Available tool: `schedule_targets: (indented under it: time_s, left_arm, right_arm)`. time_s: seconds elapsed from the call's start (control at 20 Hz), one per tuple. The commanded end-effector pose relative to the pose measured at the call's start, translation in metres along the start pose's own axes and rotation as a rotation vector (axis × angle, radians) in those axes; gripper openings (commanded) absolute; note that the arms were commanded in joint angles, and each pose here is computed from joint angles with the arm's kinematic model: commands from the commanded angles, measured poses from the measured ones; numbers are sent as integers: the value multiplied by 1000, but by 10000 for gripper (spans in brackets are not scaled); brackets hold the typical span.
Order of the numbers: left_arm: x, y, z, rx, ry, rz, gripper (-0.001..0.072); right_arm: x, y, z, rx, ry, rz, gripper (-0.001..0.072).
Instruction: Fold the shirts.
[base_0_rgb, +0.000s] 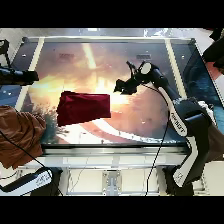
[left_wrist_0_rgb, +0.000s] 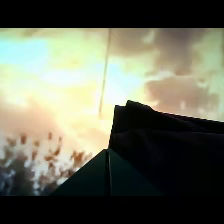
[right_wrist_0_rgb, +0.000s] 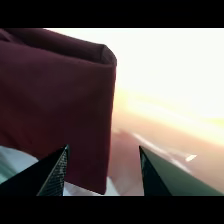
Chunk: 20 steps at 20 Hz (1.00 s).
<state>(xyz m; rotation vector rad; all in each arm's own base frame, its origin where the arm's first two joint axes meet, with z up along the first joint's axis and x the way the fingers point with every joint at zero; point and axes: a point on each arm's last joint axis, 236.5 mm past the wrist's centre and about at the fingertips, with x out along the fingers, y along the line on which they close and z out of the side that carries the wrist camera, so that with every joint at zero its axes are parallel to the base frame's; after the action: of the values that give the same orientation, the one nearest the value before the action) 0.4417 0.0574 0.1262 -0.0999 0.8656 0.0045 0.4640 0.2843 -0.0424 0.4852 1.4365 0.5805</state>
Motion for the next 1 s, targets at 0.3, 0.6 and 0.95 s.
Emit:
schedule_targets:
  time_s: [0.3, 0.6, 0.95]
  left_arm:
    - [9, -1, -14, -11, 36, -6, 9]
    - [17, 0, -25, -16, 66, -9, 9]
    - [17, 0, -26, -16, 67, -9, 9]
  right_arm:
    - [84, 25, -45, 152, 192, 221, 547]
    - [106, 88, -57, 81, 162, 333, 14]
    - [-32, 69, 14, -160, 4, 147, 16]
